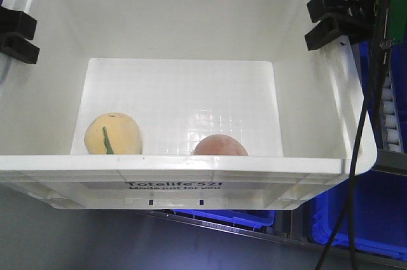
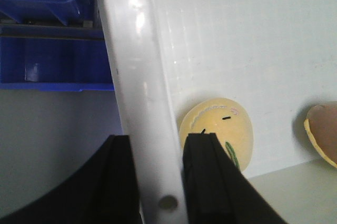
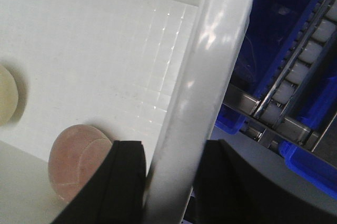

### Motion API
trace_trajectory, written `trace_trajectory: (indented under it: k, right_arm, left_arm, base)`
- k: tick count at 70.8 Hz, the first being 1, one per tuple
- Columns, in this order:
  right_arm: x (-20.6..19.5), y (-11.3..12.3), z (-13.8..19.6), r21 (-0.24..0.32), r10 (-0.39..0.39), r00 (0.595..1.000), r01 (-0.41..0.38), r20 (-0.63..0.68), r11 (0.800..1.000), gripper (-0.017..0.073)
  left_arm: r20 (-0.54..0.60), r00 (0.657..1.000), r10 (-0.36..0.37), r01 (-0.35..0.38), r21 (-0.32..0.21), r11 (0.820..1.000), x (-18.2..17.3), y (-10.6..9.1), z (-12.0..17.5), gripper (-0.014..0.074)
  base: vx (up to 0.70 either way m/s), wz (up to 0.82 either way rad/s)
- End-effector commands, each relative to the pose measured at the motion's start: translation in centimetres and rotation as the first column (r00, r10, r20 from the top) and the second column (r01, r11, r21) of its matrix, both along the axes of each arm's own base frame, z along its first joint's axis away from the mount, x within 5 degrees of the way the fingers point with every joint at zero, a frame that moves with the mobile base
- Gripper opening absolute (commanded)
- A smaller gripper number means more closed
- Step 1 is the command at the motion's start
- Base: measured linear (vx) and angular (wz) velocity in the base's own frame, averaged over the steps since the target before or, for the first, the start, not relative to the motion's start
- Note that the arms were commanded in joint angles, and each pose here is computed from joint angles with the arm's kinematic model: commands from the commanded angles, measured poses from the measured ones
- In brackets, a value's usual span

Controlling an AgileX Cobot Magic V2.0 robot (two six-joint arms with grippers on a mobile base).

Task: Place moving items into box and shelve
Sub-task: 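Carry the crate with both grippers up to the blue-bin shelf rack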

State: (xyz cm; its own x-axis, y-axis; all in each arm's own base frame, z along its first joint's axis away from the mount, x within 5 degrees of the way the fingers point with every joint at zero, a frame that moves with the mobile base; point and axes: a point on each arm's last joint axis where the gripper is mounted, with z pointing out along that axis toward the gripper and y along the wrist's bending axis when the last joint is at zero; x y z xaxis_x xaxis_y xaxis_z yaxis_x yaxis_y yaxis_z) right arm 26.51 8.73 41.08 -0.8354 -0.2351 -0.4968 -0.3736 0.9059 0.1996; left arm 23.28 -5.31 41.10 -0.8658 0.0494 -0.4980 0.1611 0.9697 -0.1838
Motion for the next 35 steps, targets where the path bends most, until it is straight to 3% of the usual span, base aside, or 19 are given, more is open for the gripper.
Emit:
trace_trajectory:
  k: [1,35]
  right_arm:
    - [-0.97,0.23,2.85,0.09,0.01,0.989,-0.023,0.147,0.996,-0.0011]
    - [-0.98,0.23,2.85,0.09,0.01,0.989,-0.023,0.146,0.996,-0.0011]
  left_arm:
    - [0.168,0.986,0.0,0.014,-0.083,0.996,-0.65,-0.38,2.78,-0.0017]
    - [0.168,0.986,0.0,0.014,-0.083,0.996,-0.65,-0.38,2.78,-0.0017]
  base:
    - [0.14,-0.06]
    - [0.13,-0.15]
